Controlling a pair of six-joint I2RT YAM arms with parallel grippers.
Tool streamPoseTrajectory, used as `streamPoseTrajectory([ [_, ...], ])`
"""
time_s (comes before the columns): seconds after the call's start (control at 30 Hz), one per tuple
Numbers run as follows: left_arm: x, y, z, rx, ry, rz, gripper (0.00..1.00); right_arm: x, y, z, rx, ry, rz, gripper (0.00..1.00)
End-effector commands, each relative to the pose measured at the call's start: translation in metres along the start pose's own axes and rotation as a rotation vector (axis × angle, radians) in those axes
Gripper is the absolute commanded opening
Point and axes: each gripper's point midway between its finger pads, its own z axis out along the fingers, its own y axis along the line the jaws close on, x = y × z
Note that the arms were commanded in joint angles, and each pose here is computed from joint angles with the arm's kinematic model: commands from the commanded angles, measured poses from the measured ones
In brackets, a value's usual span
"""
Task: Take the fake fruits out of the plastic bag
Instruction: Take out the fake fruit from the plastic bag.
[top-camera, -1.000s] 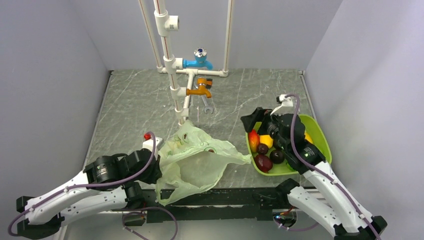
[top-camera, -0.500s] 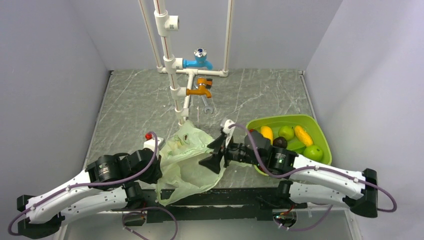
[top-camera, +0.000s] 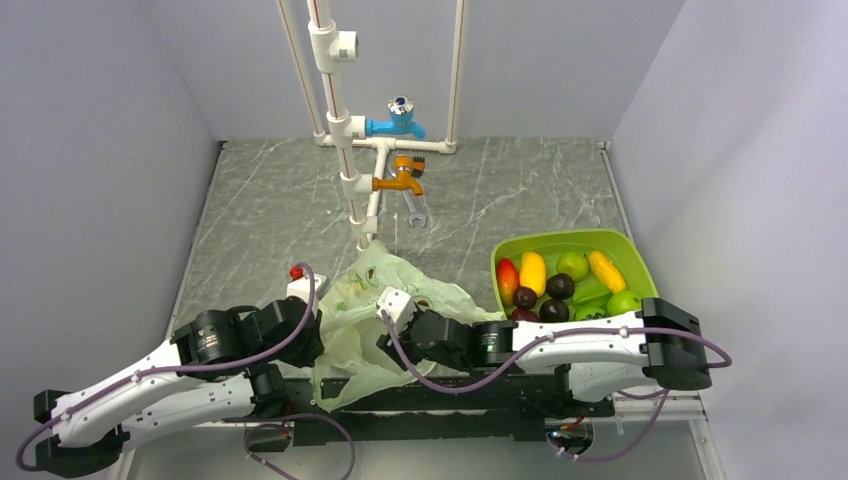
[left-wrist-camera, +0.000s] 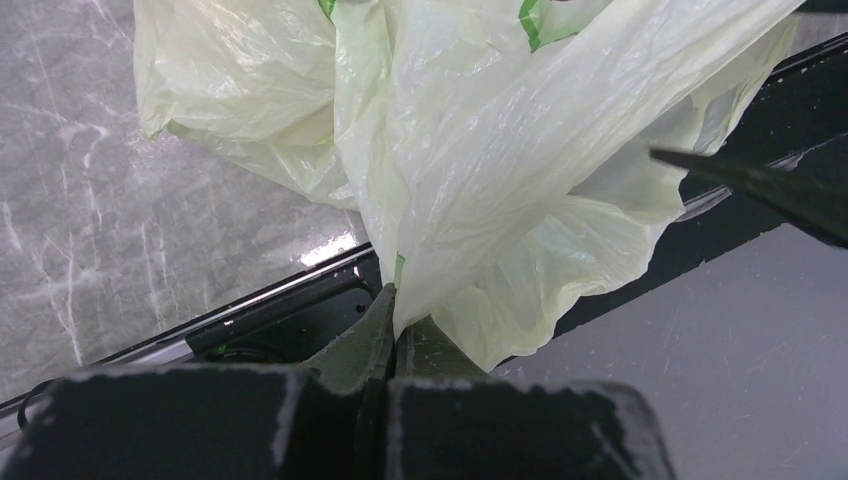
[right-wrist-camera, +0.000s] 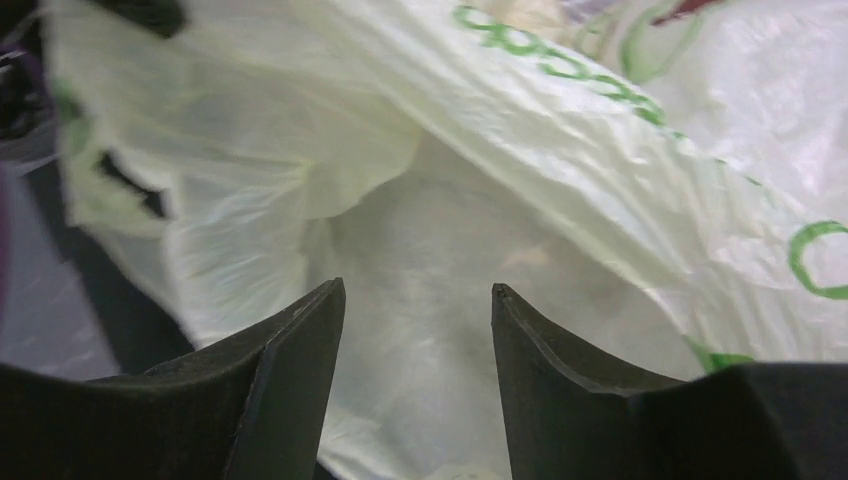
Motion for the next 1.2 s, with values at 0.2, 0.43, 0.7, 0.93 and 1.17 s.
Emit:
streamPoseTrajectory([
  [0.2, -0.006, -0.003, -0.003, -0.002, -0.014, -0.011, 0.00, 0.000, -0.044, 0.039, 0.325, -0.062, 0.020, 0.56],
  [0.43, 0.009, 0.000, 0.000, -0.039, 0.082, 0.005, 0.00, 0.000, -0.034, 0.074, 0.310, -0.114, 0.016, 0.70],
  [0.7, 0.009, 0.000, -0.001, -0.040, 0.089, 0.013, 0.00, -0.010, -0.031, 0.100, 0.295, -0.307, -0.005, 0.99],
  [0.93, -0.002, -0.001, -0.006, -0.033, 0.038, 0.010, 0.00, -0.008, -0.051, 0.122, 0.262, -0.385, -0.082, 0.99],
  [1.17, -0.014, -0.003, -0.013, -0.003, -0.038, -0.019, 0.00, 0.004, -0.057, 0.135, 0.218, -0.362, -0.234, 0.99],
])
